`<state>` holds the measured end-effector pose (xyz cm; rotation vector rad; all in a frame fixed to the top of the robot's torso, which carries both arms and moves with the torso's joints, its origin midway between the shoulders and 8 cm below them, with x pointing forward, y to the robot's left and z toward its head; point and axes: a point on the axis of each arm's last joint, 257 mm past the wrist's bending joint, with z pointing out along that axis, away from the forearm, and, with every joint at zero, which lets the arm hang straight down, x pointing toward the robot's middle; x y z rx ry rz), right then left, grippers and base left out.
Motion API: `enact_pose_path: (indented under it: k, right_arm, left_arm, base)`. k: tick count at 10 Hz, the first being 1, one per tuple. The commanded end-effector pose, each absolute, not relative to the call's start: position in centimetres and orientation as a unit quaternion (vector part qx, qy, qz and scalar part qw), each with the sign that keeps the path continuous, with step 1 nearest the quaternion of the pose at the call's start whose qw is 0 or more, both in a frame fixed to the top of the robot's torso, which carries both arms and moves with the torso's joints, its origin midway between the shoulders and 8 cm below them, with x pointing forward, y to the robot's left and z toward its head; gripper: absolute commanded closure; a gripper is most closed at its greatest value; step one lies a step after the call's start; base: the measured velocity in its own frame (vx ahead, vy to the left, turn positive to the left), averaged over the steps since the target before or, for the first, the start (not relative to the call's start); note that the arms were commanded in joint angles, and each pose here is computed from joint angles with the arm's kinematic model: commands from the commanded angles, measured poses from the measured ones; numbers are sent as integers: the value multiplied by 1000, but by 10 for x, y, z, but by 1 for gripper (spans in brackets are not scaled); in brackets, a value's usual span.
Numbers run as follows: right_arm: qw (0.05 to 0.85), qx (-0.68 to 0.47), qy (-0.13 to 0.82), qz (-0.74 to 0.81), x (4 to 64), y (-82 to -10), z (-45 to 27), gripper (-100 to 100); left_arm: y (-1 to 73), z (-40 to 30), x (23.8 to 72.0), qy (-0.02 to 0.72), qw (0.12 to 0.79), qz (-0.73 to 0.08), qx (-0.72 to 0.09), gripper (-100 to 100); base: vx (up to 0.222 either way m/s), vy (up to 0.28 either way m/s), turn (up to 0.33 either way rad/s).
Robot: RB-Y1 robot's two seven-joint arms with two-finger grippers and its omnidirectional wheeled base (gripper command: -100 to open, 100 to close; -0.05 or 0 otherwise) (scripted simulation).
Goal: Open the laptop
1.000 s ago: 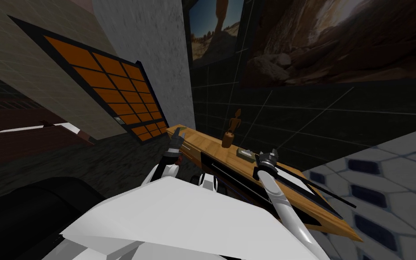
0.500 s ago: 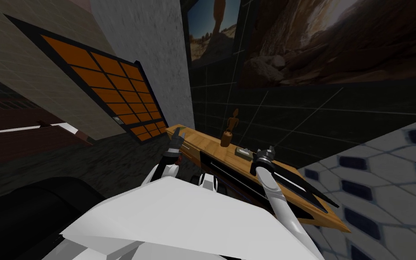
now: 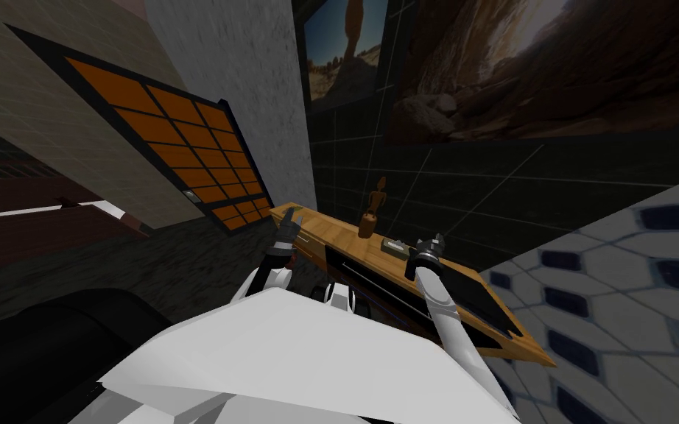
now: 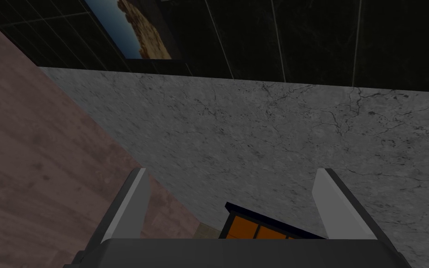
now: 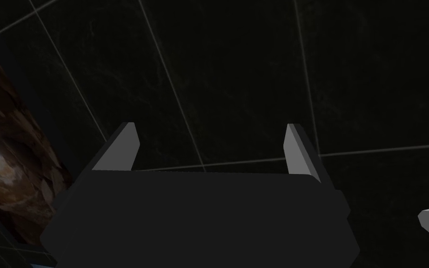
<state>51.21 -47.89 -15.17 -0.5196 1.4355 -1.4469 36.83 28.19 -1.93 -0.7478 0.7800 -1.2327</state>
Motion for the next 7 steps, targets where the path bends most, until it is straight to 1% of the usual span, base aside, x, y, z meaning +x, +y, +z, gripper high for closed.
enact_pose_path:
  k: [1, 2, 7]
  right_arm:
    - [500, -213, 592, -595, 514, -475, -145, -100]
    - [499, -215, 591, -596, 515, -474, -144, 0]
    - [499, -215, 591, -596, 515, -474, -144, 0]
  left_arm:
    - [282, -19, 368, 348, 683, -550, -333, 0]
    - [282, -19, 368, 348, 682, -550, -333, 0]
    - [282, -19, 368, 348, 682, -550, -333, 0]
  base:
    - [-13, -14, -2]
    - [0, 0, 0]
    - [0, 0, 0]
